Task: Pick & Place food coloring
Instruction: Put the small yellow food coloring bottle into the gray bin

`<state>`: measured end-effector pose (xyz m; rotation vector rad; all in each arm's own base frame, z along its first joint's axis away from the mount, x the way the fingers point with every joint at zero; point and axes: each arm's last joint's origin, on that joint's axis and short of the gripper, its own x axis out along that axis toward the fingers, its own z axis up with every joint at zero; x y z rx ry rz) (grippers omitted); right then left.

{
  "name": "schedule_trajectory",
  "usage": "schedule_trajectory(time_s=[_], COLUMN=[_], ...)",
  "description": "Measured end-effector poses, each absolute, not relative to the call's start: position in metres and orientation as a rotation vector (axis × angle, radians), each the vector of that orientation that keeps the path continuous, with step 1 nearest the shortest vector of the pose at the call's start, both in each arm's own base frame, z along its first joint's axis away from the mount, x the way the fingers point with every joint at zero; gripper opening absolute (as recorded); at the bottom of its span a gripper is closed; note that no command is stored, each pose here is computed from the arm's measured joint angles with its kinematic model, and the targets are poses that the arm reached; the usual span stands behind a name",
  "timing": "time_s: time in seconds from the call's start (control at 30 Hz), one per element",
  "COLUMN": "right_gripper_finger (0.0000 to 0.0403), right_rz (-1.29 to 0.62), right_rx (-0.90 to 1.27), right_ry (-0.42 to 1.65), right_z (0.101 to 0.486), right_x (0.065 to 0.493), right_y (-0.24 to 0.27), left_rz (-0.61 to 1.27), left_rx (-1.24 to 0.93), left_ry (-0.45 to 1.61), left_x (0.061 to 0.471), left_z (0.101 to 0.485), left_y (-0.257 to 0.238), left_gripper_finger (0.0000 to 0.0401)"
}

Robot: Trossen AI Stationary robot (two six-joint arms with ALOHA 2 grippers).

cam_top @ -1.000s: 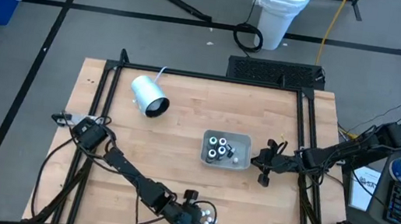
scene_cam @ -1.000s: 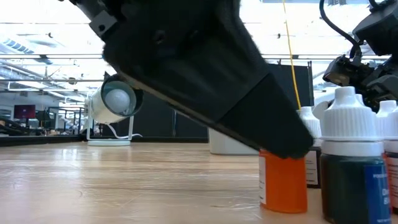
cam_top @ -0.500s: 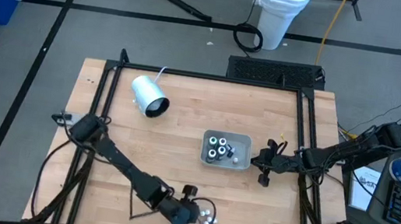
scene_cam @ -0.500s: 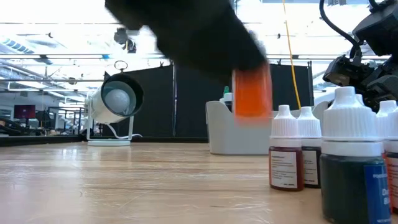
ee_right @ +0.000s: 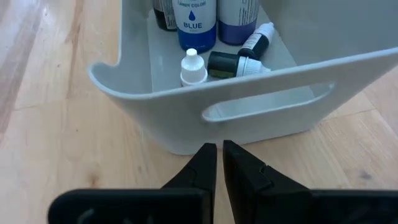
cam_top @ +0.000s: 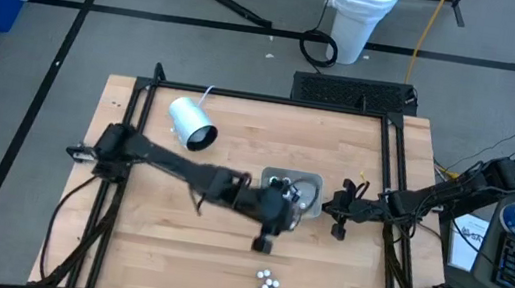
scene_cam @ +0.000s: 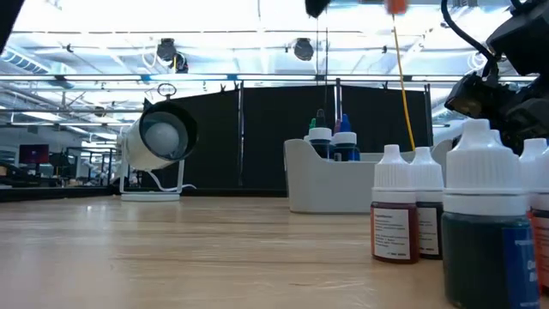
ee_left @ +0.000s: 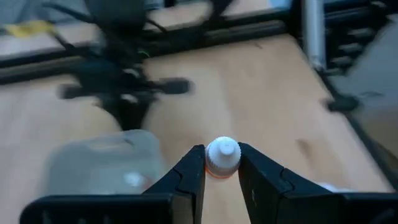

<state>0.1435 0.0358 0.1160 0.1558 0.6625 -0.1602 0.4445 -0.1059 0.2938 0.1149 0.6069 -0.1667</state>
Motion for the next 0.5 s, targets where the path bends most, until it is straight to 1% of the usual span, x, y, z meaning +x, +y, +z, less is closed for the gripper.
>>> schedule_trajectory(time_s=[0.07,0.17,0.33,0.5], right_gripper_finger=[0.0023,0.0023,0.0023,0.0023], right_rz=[-0.159,-0.157,-0.145,-0.141], right_rx=[0.156,0.152,0.128,0.120], right_ry=[0.662,0.660,0.646,0.643], right_z=[0.116,0.116,0.118,0.118], right_x=[0.143,0.144,0.144,0.145], right_y=[0.036,0.036,0.036,0.036], left_rz=[-0.136,-0.112,-0.067,-0.063], left_rx=[0.117,0.075,0.028,0.016], left_ry=[0.536,0.508,0.552,0.585], left_x=[0.457,0.471,0.481,0.485], left_z=[0.293,0.283,0.265,0.254], left_y=[-0.089,-0.061,-0.018,0.007], left_gripper_finger=[0.0087,0.0087,0.0087,0.0087])
